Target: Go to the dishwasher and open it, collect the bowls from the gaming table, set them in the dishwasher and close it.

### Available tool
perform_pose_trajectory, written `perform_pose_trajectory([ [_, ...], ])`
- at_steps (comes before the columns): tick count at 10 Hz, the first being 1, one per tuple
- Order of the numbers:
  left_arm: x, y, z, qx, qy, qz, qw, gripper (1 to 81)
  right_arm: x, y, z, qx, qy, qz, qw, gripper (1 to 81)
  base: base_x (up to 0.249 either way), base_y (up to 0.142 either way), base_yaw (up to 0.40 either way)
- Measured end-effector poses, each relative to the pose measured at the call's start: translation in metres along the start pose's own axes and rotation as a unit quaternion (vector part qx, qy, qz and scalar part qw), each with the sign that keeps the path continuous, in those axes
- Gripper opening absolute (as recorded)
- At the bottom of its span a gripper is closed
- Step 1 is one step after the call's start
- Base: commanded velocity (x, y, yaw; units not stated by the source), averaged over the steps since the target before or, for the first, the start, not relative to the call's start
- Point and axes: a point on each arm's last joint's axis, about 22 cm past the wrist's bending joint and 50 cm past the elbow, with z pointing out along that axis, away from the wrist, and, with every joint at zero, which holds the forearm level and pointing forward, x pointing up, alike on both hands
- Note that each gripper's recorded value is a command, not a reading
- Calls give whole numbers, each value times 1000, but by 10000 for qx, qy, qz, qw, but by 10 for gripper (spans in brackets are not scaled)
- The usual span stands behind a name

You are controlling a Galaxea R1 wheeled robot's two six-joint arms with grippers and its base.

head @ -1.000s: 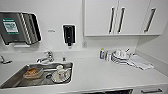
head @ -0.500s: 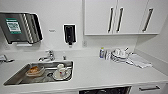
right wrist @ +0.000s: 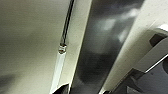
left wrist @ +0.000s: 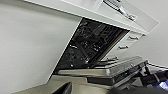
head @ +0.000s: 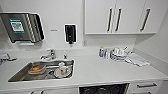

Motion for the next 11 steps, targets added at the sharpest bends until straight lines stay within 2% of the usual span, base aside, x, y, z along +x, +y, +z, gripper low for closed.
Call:
perform_pose_trajectory([
  [1, -1, 0, 0, 3, -13, -4, 10000, 811, 1, -4, 2, 96, 49, 13, 9999, 811, -96, 0, 0],
  [4, -2, 3, 3, -37, -17, -22, 10000, 811, -1, 2, 8, 34, 52, 23, 10000, 811, -97, 0, 0],
  [5, -3, 3, 3, -37, -27, -20, 10000, 811, -7, 9, 9, -39, -7, 3, 10000, 811, -97, 0, 0],
  [7, -5, 2, 3, -34, -92, -19, 10000, 811, -32, 63, 15, -660, -281, 86, 9974, 811, -97, 0, 0],
  [8, -5, 2, 3, -36, -88, -12, 10000, 811, -36, 77, 18, -777, -285, 131, 9965, 811, -96, 0, 0],
  [11, -8, 5, 7, -79, -120, -21, 9999, 811, -40, 76, 28, -766, -257, 99, 9967, 811, 0, 0, 0],
])
